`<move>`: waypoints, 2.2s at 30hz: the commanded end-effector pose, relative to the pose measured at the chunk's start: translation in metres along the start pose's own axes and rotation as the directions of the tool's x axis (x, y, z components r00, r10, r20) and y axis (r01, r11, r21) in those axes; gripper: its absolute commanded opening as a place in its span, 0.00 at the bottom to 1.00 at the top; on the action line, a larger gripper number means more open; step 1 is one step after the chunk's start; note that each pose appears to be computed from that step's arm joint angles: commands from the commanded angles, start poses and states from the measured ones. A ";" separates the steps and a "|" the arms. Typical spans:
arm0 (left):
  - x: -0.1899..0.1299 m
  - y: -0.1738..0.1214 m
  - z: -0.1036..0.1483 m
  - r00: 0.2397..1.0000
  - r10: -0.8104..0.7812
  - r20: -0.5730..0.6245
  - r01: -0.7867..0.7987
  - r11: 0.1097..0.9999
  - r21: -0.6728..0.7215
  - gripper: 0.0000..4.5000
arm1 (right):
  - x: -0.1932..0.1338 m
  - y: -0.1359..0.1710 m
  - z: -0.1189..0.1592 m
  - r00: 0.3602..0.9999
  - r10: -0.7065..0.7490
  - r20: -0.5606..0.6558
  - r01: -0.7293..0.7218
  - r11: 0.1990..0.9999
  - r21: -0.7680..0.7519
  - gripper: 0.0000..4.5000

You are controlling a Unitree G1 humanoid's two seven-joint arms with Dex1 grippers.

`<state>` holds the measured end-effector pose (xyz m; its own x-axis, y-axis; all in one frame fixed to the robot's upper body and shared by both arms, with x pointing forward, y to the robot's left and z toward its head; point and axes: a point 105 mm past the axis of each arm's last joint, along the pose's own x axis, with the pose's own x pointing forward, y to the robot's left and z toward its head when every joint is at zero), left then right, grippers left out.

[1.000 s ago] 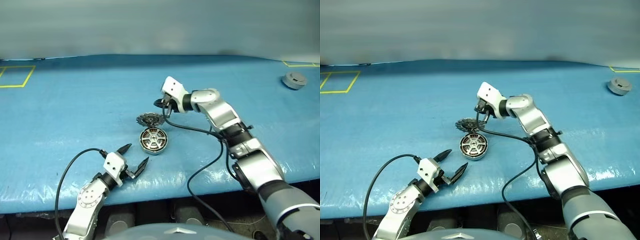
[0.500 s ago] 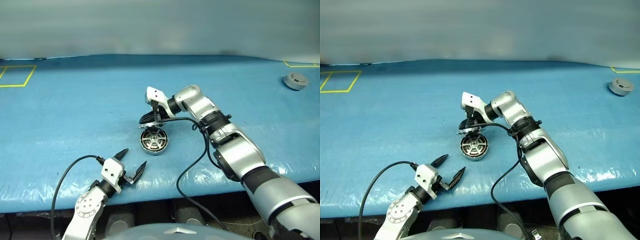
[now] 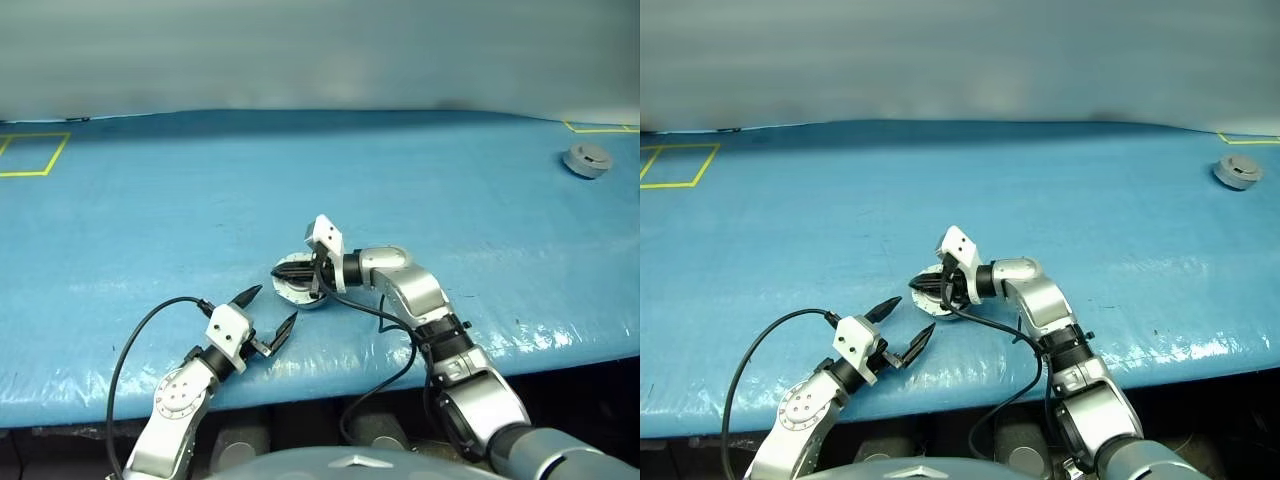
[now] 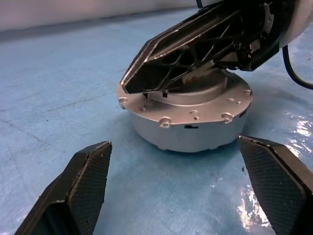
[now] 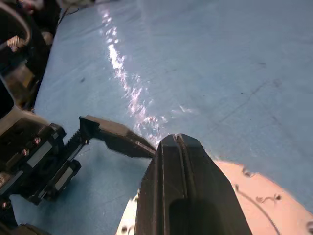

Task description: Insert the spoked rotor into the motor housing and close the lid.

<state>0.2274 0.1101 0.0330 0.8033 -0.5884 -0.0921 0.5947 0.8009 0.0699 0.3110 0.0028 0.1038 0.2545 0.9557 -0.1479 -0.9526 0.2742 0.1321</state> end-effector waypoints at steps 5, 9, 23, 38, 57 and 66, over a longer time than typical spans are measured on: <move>0.003 -0.006 0.004 0.999 -0.043 0.016 0.043 0.999 -0.003 1.00 | -0.020 0.007 0.068 0.952 -0.197 0.234 0.218 0.974 -0.065 0.01; 0.004 -0.007 0.003 0.999 -0.051 0.016 0.051 0.999 -0.008 1.00 | -0.025 0.011 0.071 0.946 -0.241 0.216 0.263 0.962 -0.077 0.01; -0.001 -0.005 0.002 0.999 -0.036 0.009 0.036 0.999 -0.010 1.00 | -0.041 0.026 0.009 0.907 -0.420 0.017 0.420 0.907 -0.005 0.01; 0.001 -0.004 0.001 0.999 -0.040 0.007 0.040 0.999 -0.007 1.00 | -0.050 0.022 0.010 0.939 -0.343 -0.032 0.336 0.933 -0.125 0.50; 0.000 -0.004 0.001 0.999 -0.030 0.012 0.030 0.999 -0.010 1.00 | -0.026 0.017 -0.009 0.935 -0.340 -0.106 0.311 0.924 -0.220 0.72; 0.000 -0.004 0.001 1.000 -0.022 0.011 0.022 1.000 -0.011 1.00 | -0.027 0.015 -0.013 0.932 -0.337 -0.136 0.298 0.922 -0.247 0.99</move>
<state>0.2242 0.1074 0.0285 0.7843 -0.6109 -0.1081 0.6182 0.7842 0.0528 0.2878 -0.0251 0.0857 0.5411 0.7648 -0.3496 -0.8366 0.5316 -0.1320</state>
